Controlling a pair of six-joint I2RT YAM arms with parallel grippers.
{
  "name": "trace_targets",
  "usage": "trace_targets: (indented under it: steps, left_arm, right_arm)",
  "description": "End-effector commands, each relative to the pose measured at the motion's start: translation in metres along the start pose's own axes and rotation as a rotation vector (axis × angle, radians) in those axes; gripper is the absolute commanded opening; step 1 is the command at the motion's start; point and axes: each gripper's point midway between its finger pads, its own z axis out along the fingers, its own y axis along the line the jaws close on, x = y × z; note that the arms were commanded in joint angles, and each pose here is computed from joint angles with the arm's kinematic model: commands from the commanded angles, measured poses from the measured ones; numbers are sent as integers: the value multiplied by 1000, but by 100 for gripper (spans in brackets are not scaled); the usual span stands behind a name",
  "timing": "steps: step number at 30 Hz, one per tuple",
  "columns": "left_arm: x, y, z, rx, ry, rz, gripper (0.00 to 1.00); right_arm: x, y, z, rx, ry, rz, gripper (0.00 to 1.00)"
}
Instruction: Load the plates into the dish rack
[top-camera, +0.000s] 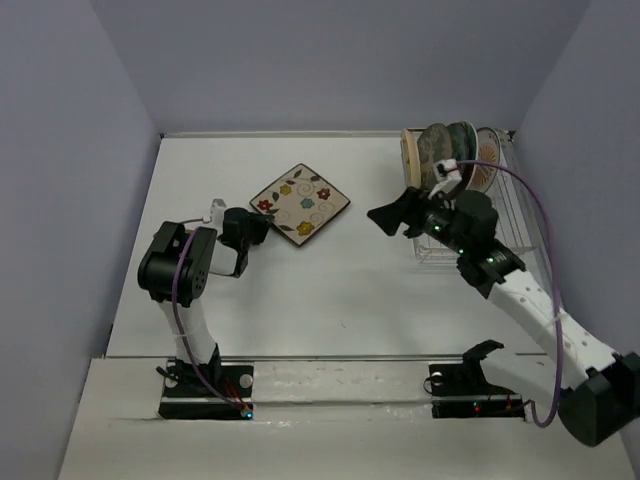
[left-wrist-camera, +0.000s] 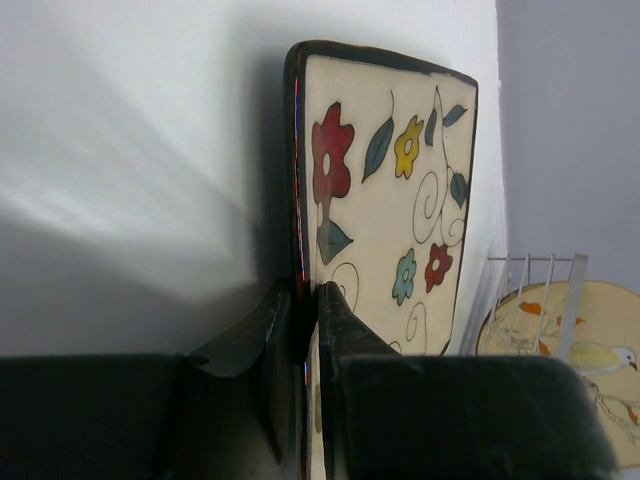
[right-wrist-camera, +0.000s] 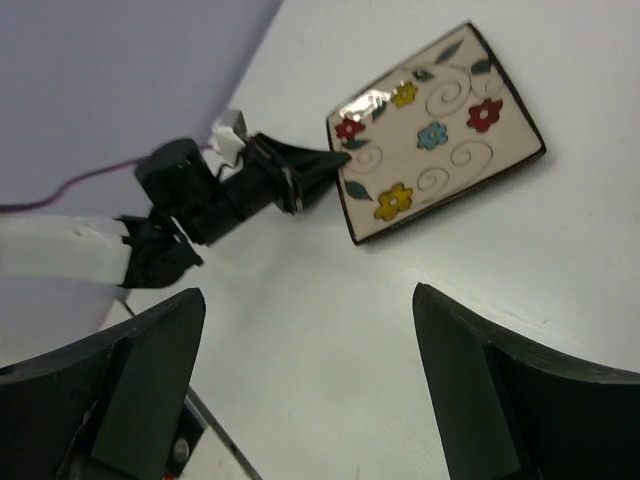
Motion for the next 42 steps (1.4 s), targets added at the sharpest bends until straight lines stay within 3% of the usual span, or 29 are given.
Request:
trace_targets:
  steps: [1,11,19,22,28,35,39,42]
  left_arm:
    - [-6,20,-37,32,33,69,6]
    - [19,41,-80,38,161,167,6]
    - [2,29,-95,45,92,225,6]
    - [-4,25,-99,40,70,251,6]
    - [-18,37,-101,-13,51,281,6]
    - [-45,25,-101,-3,7,315,6]
    - [-40,38,-90,-66,50,326,6]
    - [-50,45,-84,-121,15,339,7]
  right_arm:
    - [27,17,56,25,86,-112,90]
    - [98,-39,169,167,361,-184,90]
    - [115,-112,229,283,496,-162,86]
    - [133,-138,231,317,549,-130,86]
    - [184,-138,224,227,655,-7,81]
    - [227,-99,209,51,729,100,78]
    - [249,-94,202,-3,761,157,75]
    - [264,-78,197,-77,796,194,72]
